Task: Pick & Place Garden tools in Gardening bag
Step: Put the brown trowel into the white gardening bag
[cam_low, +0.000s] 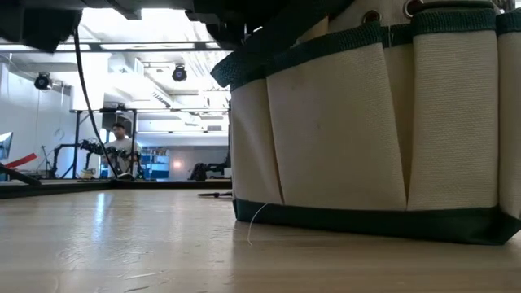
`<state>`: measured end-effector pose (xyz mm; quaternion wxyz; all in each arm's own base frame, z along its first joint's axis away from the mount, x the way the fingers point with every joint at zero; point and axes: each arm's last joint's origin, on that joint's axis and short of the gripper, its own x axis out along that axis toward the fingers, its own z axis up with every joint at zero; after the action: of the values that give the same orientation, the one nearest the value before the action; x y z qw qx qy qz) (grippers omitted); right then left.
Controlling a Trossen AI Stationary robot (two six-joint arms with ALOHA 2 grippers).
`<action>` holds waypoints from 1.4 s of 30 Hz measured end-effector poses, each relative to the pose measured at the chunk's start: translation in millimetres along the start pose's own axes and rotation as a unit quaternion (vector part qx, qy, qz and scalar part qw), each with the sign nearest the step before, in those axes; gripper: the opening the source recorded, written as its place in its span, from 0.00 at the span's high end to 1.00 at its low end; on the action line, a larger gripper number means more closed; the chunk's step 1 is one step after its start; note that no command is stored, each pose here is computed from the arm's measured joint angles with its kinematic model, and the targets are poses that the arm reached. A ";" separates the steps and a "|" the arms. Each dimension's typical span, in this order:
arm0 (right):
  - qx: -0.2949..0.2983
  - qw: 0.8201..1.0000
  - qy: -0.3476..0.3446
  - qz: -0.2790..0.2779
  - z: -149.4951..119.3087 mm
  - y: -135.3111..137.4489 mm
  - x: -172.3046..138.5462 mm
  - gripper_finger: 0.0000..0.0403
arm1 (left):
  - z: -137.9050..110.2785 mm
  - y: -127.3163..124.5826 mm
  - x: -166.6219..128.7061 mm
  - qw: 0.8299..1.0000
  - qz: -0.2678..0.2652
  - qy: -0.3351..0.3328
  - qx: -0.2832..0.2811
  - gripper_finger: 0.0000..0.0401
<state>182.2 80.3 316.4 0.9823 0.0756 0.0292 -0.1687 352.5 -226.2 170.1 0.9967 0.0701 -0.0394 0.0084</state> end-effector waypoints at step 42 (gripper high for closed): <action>-0.002 1.000 0.002 0.000 -1.1 -0.1 0.1 0.86 | 59.4 21.7 -19.6 0.990 -0.091 0.097 0.040 0.51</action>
<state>182.2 80.4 315.3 0.9824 0.0742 0.0311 -0.1687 327.9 -213.2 230.2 0.9888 0.1125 0.0640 -0.0741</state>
